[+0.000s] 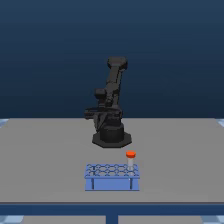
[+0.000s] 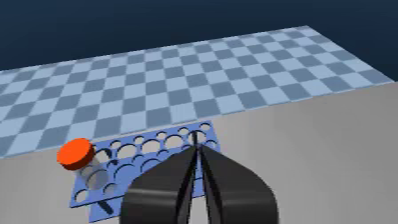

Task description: Pick up the centrifuge tube on the rack

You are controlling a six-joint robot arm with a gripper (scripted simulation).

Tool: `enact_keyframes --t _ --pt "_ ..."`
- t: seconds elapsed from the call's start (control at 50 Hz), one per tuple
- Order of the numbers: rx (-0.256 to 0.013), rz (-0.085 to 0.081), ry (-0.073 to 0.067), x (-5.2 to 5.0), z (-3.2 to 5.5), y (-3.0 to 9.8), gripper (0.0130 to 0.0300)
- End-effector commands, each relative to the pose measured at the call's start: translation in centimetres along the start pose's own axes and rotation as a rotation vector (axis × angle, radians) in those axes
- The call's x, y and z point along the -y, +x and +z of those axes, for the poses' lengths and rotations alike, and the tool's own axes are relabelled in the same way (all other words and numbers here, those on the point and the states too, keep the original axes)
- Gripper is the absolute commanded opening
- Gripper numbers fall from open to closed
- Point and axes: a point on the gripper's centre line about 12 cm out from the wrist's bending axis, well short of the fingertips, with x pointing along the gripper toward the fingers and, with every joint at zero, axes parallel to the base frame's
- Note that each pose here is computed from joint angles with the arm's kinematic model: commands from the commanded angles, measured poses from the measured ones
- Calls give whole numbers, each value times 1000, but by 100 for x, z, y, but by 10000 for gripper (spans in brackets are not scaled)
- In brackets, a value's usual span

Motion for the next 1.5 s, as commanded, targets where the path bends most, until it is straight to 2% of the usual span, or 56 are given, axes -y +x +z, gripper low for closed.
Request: enact_keyframes --t 0.02,0.9,1.5 --pt "0 0 0 0 0 0 300" --pt "-1 2 -2 -18 2 9 300" --pt "-12 15 -11 -111 7 59 300"
